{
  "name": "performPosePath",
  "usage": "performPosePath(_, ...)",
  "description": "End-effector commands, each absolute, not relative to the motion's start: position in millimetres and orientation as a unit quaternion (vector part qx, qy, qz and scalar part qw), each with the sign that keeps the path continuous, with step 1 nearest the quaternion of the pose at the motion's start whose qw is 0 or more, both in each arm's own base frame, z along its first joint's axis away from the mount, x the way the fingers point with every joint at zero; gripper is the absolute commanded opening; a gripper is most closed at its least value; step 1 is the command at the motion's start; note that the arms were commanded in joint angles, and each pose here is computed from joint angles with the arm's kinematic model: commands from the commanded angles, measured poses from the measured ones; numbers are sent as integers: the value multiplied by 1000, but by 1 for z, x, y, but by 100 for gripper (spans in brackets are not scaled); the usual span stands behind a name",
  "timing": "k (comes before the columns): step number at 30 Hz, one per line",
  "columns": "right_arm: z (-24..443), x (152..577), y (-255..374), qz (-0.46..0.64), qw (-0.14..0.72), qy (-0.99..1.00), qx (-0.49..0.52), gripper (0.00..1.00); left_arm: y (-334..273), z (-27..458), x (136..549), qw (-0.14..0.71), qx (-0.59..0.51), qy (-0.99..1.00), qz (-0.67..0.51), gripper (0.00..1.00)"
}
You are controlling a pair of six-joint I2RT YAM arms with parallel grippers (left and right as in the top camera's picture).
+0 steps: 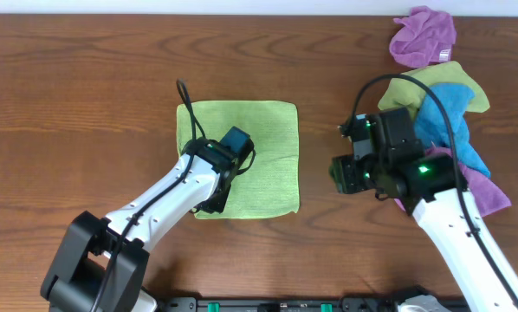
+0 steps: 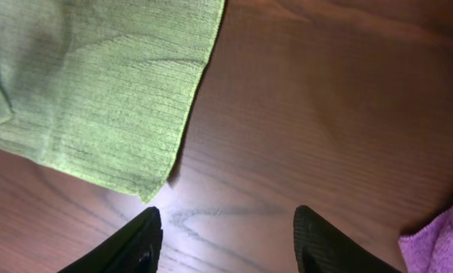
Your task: Fold the cloth
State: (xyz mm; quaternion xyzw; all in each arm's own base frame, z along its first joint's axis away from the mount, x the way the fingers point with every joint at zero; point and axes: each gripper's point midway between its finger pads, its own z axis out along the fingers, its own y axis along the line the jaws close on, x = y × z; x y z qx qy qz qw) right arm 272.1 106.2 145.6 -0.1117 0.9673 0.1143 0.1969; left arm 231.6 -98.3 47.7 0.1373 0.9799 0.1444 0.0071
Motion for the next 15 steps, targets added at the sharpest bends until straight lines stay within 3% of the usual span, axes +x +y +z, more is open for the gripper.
performPosePath(1,152,266,107,137,198,962,-125,57,-96,45,223,-9,127,982,140,33)
performPosePath(7,153,259,121,187,187,955,-137,57,-95,17,204,-7,94,985,146,32)
performPosePath(15,127,239,128,218,146,955,-137,54,-97,11,216,43,81,983,161,30)
